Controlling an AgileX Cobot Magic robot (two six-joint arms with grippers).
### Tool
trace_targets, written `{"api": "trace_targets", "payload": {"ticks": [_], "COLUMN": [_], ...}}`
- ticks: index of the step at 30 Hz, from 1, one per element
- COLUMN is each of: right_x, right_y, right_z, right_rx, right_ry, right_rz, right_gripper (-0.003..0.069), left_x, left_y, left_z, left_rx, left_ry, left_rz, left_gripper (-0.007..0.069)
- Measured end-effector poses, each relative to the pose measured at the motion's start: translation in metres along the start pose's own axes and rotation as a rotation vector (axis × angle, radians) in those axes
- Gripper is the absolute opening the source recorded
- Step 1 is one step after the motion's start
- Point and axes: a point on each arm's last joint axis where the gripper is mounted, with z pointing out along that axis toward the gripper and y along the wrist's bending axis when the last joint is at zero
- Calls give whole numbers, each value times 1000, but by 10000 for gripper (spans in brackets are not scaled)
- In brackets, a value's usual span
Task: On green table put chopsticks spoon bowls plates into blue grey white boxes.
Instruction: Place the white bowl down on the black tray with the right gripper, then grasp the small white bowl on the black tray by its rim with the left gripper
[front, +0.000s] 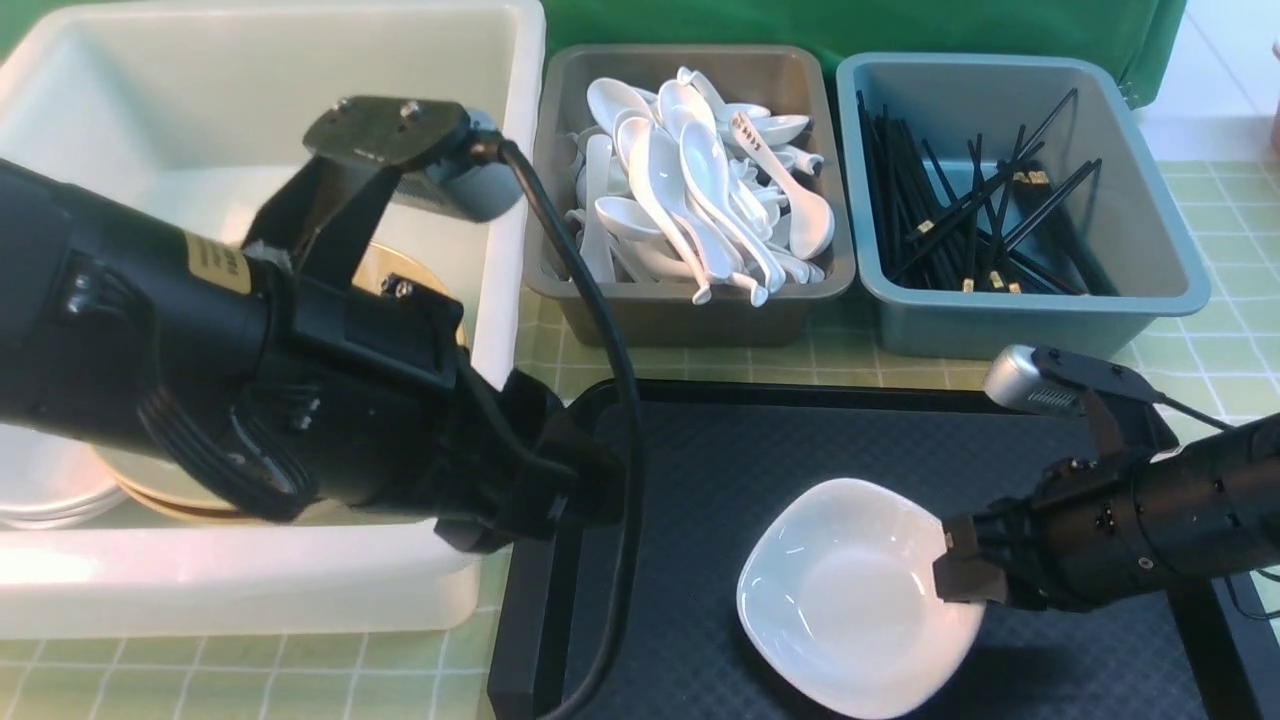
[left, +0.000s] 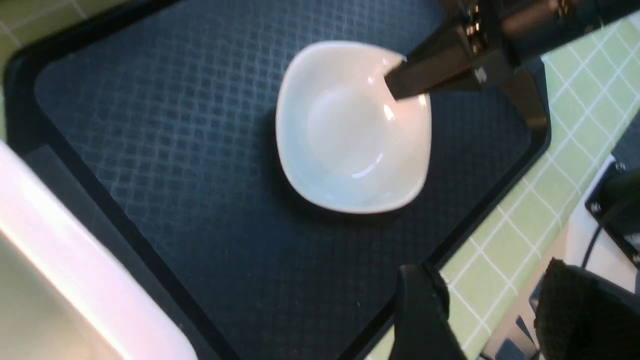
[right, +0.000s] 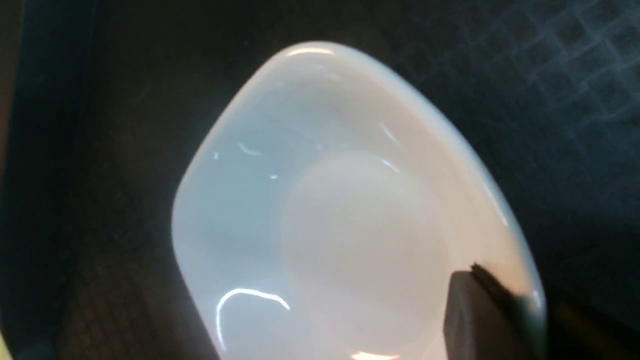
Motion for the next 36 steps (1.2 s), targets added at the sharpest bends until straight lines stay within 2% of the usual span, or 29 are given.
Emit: {"api": "trace_targets", "payload": {"ticks": [4, 5, 8, 10, 12, 14, 17, 20, 22, 25, 29, 32, 36], "right_x": [0, 0, 0, 0, -1, -2, 1, 10, 22, 35, 49, 58, 69], "right_y": [-1, -1, -1, -1, 0, 1, 7, 20, 32, 40, 47, 52, 58], "right_z": [0, 0, -1, -3, -15, -31, -58, -78, -95, -114, -146, -169, -190], "right_rx": [7, 7, 13, 17, 29, 31, 11, -49, -114, -149, -95, -50, -44], "right_ry": [-3, -3, -3, -8, -42, -92, -145, -117, -60, -7, -79, -175, -243], "right_rz": [-11, -11, -27, -43, -87, -116, -202, -301, -368, -439, -528, -602, -654], "right_gripper": [216, 287, 405, 452, 529, 567, 581, 581, 581, 581, 581, 581, 581], "left_x": [0, 0, -1, -2, -3, -5, -15, -23, -31, -41, -49, -54, -64], "left_y": [0, 0, 2, 3, 4, 4, 5, 9, 16, 28, 32, 27, 22], "left_z": [0, 0, 0, 0, 0, -1, 2, 12, 30, 62, 108, 144, 184], "left_rx": [-1, -3, -19, -30, -47, -52, -44, -34, -24, -7, 29, 31, 1], "left_ry": [-5, -5, -11, -19, -31, -33, -17, 30, 94, 193, 341, 437, 493], "left_rz": [-1, 1, 7, 12, 4, -6, -19, -28, -46, -45, 17, 74, 152], "left_gripper": [286, 286, 287, 288, 290, 298, 349, 391, 444, 515, 579, 580, 578]}}
